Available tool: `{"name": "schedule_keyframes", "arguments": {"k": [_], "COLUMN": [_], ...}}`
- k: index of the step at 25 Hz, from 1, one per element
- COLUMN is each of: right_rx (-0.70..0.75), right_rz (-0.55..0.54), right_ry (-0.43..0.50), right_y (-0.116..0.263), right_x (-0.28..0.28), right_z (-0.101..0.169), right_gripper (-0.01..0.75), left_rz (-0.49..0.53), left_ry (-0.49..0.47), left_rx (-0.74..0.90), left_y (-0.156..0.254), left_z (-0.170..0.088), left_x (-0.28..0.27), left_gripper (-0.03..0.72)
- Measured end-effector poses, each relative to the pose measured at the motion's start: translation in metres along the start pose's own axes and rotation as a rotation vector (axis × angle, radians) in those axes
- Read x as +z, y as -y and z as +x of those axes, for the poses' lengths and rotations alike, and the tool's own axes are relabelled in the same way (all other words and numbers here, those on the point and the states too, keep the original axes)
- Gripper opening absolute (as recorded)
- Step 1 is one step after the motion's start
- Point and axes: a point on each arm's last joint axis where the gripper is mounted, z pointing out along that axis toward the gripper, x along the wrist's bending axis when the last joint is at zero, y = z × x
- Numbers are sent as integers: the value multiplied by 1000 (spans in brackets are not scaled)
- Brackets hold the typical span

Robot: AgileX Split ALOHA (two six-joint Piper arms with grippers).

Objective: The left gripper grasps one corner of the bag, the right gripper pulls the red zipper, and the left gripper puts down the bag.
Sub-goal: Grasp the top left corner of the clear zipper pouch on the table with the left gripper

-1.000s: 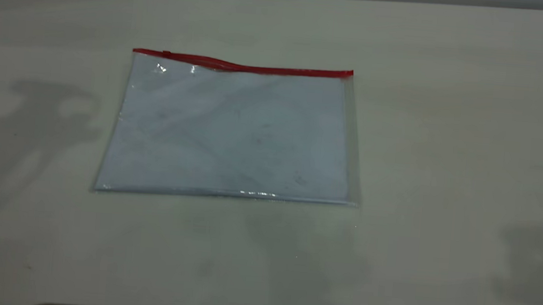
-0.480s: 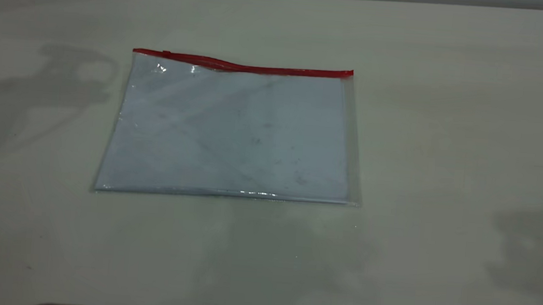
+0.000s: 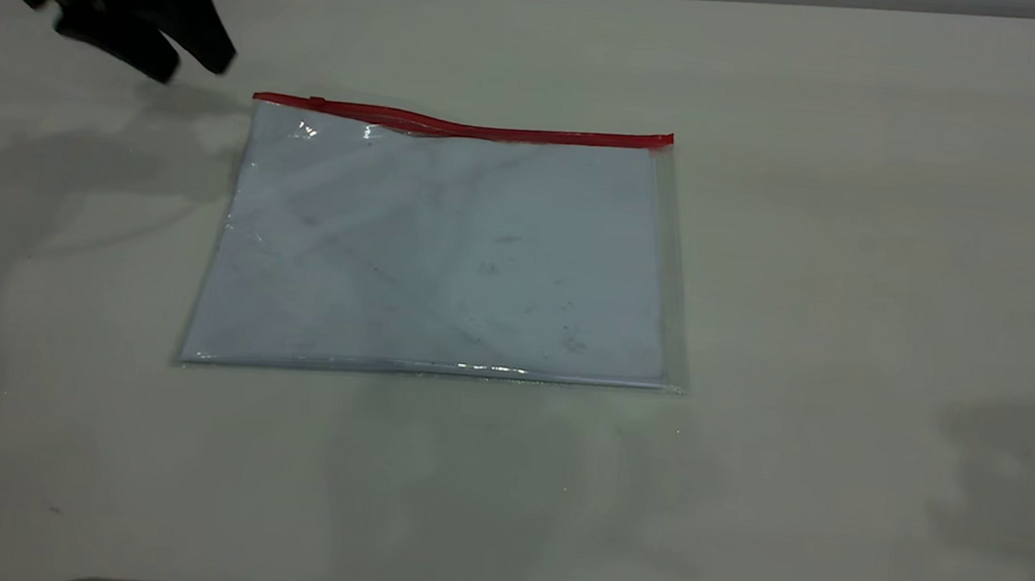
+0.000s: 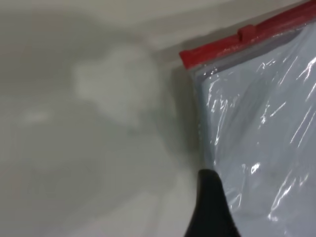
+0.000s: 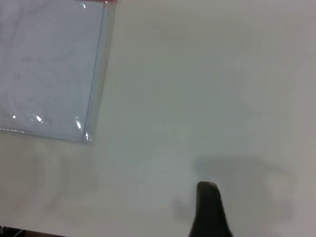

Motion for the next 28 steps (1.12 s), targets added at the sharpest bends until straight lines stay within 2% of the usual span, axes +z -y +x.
{"name": "schedule_keyframes", "arguments": {"k": [4, 10, 20, 24, 28], "right_rx": [0, 0, 0, 0, -1], "right_rz": [0, -1, -1, -1, -1], "right_ry": [0, 0, 0, 0, 1], "right_y": [0, 0, 0, 0, 0], "right_x": [0, 0, 0, 0, 0], "right_z": [0, 0, 0, 0, 0], "right_gripper": [580, 580, 580, 580, 580], "left_rz": [-19, -40, -113, -112, -103], "left_ry": [35, 23, 118, 145, 158], "left_rx": [-9, -51, -68, -78, -90], "left_y": [4, 9, 12, 15, 17], "left_z": [7, 18, 20, 21, 22], "left_x": [22, 45, 68, 75, 81], "left_gripper": [590, 590, 590, 590, 542]}}
